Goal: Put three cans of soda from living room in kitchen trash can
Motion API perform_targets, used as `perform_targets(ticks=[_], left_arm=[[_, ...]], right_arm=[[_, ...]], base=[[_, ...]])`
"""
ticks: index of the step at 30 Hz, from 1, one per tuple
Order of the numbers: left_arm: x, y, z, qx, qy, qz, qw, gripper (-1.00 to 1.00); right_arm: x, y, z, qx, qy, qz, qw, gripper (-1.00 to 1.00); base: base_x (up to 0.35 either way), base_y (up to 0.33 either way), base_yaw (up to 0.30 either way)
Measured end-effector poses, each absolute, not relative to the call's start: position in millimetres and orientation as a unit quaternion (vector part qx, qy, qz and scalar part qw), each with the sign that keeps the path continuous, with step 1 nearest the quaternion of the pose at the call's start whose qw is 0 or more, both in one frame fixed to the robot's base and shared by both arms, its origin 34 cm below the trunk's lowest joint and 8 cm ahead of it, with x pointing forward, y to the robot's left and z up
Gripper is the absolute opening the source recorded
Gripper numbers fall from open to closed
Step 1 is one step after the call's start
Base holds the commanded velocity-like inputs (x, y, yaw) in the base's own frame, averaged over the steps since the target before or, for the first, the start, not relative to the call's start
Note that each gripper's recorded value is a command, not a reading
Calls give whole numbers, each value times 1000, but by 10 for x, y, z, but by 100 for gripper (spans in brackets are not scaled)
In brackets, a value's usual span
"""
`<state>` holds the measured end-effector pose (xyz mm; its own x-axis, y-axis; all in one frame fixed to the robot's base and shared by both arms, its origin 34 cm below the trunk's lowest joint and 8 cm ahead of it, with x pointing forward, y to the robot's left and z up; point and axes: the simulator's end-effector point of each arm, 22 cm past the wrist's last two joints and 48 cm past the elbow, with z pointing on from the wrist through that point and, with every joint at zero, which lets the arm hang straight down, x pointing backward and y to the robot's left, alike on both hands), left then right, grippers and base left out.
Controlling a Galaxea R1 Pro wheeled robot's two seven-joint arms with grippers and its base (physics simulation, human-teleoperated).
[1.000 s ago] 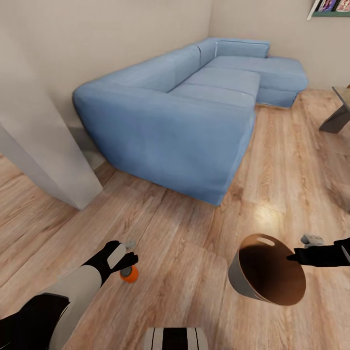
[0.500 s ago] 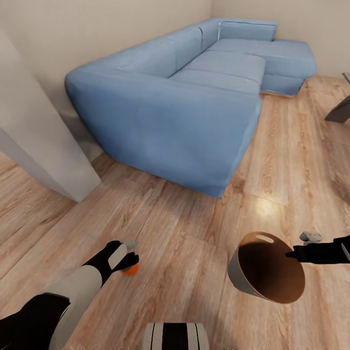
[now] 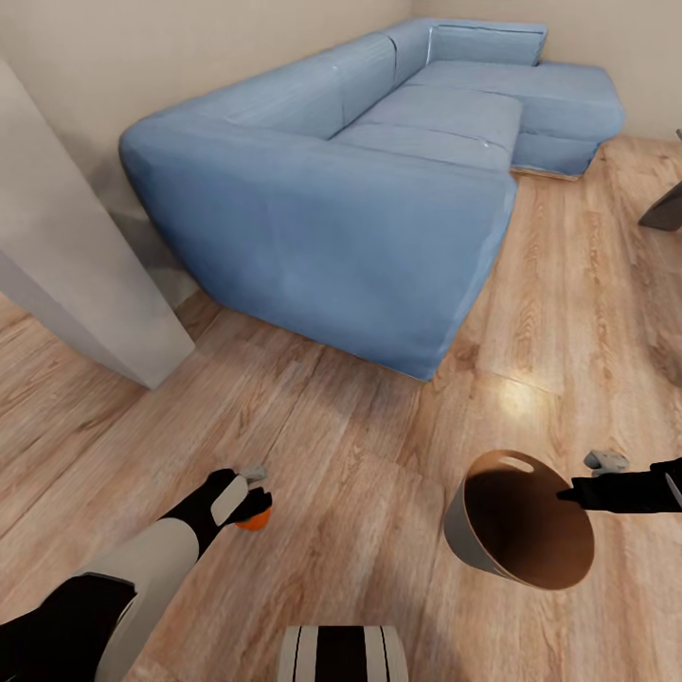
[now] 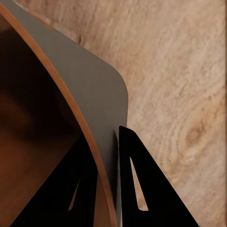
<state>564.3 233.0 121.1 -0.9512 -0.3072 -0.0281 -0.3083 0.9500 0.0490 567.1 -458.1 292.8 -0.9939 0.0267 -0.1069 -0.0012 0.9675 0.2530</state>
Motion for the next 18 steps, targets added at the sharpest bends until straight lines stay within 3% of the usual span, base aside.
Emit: perform_targets(ticks=[6,7,18], left_arm=[[5618,2371,1186,-160,986,30,17,100],[5616,2382,1184,-161,986,31,18,-100],[5534,2370,1168,-153,988,35,14,-100]], right_arm=[[5673,-4572,2931,8,990,130,55,-100],[5672,-4575,2930,7,990,129,55,-100],[5679,-4580,2950,7,990,128,57,-100]], base=[[0,0,0],[0,0,0],[0,0,0]])
